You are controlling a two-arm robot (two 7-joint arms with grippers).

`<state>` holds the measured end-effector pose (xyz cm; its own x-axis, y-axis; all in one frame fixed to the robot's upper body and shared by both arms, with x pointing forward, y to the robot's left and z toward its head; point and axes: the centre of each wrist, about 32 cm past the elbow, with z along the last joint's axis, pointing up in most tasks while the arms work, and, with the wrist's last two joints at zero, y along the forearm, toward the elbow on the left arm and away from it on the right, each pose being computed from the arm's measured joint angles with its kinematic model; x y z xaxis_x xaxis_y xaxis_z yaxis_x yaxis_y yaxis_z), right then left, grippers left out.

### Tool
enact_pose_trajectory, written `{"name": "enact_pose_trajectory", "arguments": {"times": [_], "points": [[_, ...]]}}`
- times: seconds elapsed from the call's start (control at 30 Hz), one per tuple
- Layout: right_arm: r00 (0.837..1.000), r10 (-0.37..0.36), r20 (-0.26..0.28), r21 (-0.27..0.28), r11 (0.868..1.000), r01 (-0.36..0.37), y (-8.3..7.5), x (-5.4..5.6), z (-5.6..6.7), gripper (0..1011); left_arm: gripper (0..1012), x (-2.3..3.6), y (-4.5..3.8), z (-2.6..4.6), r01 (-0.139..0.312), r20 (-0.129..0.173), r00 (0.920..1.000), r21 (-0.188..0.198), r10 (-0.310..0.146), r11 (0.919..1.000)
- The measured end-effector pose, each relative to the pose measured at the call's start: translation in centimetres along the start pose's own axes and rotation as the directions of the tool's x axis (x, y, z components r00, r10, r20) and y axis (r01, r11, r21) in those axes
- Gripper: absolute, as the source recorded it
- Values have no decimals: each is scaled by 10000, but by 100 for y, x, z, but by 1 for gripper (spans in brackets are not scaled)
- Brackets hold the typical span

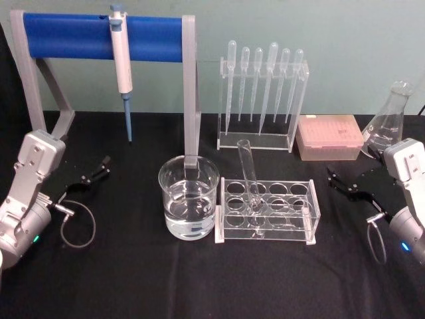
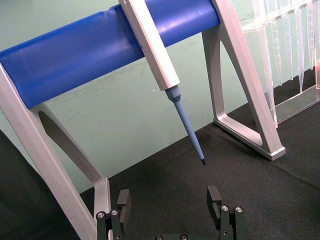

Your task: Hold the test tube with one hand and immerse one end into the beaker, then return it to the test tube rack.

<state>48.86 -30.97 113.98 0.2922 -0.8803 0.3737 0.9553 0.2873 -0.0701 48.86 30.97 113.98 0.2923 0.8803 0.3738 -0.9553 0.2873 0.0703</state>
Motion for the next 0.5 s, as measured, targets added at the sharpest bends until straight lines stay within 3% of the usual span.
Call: {"name": "enact_pose_trajectory", "arguments": {"times": [0.27,0.37,0.5], "points": [[10000,-78,-21,28,10000,79,-101,20,3,1004,1000,0,0,0,1,0,10000,0,-1,10000],[9999,-121,27,63,9999,121,-218,21,39,1004,1000,0,0,0,0,0,10000,0,0,10000],[9998,125,154,156,9998,-127,-485,-15,193,1004,1000,0,0,0,1,0,10000,0,-1,10000]]}}
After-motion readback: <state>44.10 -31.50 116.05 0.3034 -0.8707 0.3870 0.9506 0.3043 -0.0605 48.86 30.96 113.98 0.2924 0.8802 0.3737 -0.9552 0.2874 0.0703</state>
